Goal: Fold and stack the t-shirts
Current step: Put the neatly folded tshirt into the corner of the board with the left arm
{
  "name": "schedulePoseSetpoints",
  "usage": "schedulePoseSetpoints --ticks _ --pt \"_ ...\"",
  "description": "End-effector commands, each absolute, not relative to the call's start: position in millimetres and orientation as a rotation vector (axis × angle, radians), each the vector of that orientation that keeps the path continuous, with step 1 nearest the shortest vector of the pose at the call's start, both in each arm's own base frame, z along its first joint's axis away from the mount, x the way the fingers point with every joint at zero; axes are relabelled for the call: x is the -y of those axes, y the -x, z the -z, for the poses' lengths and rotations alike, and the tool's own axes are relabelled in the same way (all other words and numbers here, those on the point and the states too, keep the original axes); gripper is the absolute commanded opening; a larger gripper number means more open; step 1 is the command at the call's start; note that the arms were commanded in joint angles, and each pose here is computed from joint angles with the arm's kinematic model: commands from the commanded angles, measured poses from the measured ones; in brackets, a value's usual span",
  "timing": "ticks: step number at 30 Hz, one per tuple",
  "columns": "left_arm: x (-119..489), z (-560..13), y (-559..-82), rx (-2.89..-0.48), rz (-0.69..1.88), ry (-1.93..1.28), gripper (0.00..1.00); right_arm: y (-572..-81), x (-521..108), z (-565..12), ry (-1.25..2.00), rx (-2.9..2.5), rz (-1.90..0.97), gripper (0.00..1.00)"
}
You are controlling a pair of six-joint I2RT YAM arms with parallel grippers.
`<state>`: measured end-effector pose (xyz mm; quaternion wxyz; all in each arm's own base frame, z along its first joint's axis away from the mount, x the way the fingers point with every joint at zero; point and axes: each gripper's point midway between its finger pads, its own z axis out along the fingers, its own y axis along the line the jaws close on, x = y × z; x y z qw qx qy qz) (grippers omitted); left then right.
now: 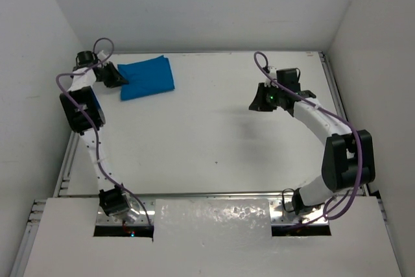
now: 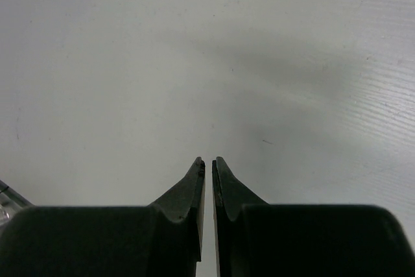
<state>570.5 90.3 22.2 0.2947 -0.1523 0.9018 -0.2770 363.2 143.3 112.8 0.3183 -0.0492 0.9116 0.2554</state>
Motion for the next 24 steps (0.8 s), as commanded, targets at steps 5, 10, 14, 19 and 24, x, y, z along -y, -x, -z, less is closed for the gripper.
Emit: schedulePoseSetpoints --ticks 5,10,14,19,24 --pt "-144.7 -35.1 -564.9 -2.335 0.737 0.409 0.00 -379.6 -143.2 -130.8 0.164 -2.355 -0.662 0.08" --pt "-176.0 -38.2 -569.0 -2.235 0.801 0.477 0.00 -378.2 -142.5 -126.0 0.179 -2.390 -0.655 0.08" --pt "-177.7 -43.8 -586.7 -2.143 0.861 0.477 0.00 -376.2 -138.5 -123.7 0.180 -2.403 -0.627 0.08" --pt "-182.9 -52.9 -605.8 -2.051 0.885 0.487 0.00 -373.8 -135.6 -116.6 0.184 -2.428 -0.607 0.08" --pt "-178.2 -59.5 -616.3 -1.991 0.935 0.471 0.33 -375.4 -134.5 -118.2 0.183 -2.430 -0.596 0.08"
